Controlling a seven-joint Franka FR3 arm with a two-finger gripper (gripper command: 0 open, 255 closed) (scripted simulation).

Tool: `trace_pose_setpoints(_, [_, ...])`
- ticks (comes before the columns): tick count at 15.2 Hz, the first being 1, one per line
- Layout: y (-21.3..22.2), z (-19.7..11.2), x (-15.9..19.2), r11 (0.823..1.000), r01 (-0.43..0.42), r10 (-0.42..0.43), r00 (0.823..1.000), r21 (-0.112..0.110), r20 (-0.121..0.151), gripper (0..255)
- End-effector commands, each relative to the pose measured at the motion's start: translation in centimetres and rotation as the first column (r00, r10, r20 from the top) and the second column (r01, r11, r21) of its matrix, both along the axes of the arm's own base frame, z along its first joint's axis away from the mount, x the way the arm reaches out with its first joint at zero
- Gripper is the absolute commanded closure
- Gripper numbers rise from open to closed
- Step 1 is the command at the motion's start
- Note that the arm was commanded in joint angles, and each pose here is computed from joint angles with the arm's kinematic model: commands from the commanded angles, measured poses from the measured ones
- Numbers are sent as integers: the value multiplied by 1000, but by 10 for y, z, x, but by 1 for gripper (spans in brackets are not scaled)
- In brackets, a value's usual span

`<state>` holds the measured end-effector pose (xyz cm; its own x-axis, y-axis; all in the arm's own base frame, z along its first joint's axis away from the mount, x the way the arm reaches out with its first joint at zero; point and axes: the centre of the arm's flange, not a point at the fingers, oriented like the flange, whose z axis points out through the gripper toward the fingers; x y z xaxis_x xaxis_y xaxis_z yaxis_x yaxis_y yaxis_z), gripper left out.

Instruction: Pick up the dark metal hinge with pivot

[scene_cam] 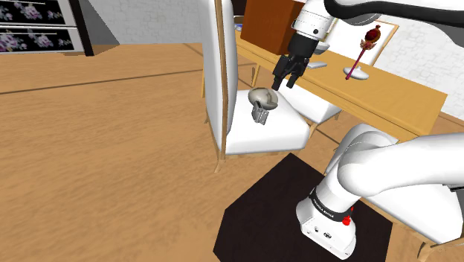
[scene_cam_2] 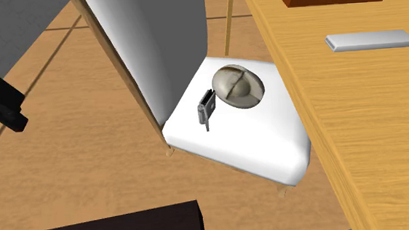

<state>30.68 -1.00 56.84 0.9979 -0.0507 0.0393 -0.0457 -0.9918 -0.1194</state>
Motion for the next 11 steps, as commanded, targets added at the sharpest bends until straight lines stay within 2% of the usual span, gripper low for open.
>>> trace_pose_setpoints(1, [0, 0, 0, 1000, 0, 0, 1000, 0, 0, 0])
trace_pose_setpoints(11, [-73, -82, 67, 998, 48, -48, 999, -32, -5, 0])
